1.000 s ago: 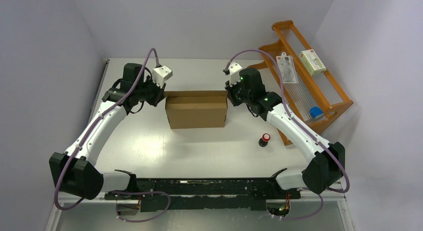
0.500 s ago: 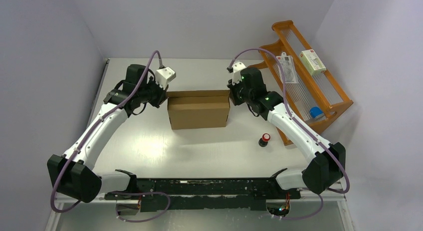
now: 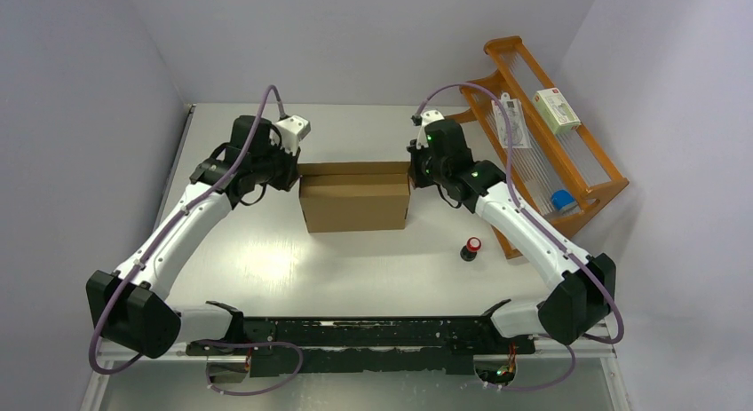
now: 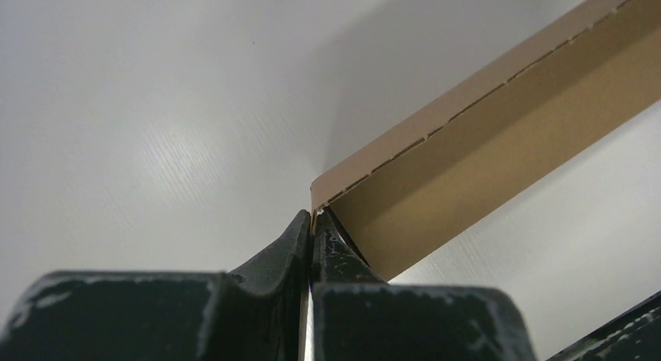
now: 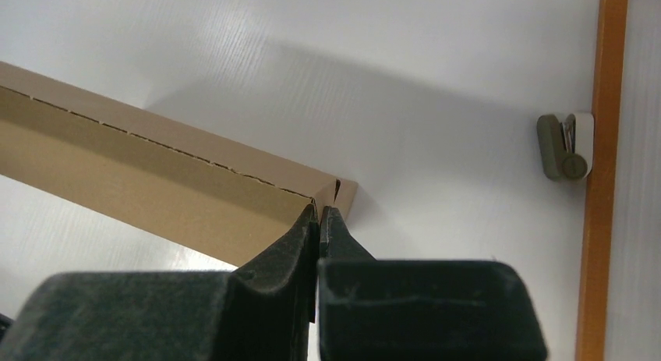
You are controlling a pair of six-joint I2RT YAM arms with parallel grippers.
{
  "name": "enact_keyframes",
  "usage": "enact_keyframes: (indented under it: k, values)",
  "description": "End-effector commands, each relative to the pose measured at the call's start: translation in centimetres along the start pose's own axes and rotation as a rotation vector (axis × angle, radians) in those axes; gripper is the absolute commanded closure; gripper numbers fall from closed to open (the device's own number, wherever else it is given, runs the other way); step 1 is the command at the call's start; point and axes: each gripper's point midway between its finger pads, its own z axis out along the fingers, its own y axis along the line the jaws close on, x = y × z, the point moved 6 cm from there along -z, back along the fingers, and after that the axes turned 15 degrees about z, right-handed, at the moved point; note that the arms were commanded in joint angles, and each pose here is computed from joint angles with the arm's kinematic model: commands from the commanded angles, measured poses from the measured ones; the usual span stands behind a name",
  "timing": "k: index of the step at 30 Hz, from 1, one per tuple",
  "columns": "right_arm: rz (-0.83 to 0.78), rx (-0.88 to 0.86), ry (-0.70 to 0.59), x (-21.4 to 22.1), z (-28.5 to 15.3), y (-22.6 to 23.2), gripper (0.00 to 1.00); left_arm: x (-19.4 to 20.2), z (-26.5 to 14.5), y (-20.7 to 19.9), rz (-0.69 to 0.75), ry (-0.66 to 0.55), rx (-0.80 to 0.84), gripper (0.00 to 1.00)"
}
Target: Fold the paper box
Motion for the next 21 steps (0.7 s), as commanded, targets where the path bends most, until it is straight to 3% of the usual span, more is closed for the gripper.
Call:
enact_keyframes:
  k: [1,9,21]
  values:
    - [0.116,0.075,-0.031,-1.1,-0.6,0.2,1.00,-1.3,-0.4,0.0,-0.108,-0.015,-0.066,0.95]
    - [0.188,0.113,-0.003,0.0,0.0,0.7,1.00,-2.4,-0.2,-1.4,-0.247,-0.001,-0.085,0.95]
    - [0.236,0.185,-0.045,1.0,-0.2,1.7,1.00,-3.0,0.5,-2.7,-0.345,0.026,-0.115,0.95]
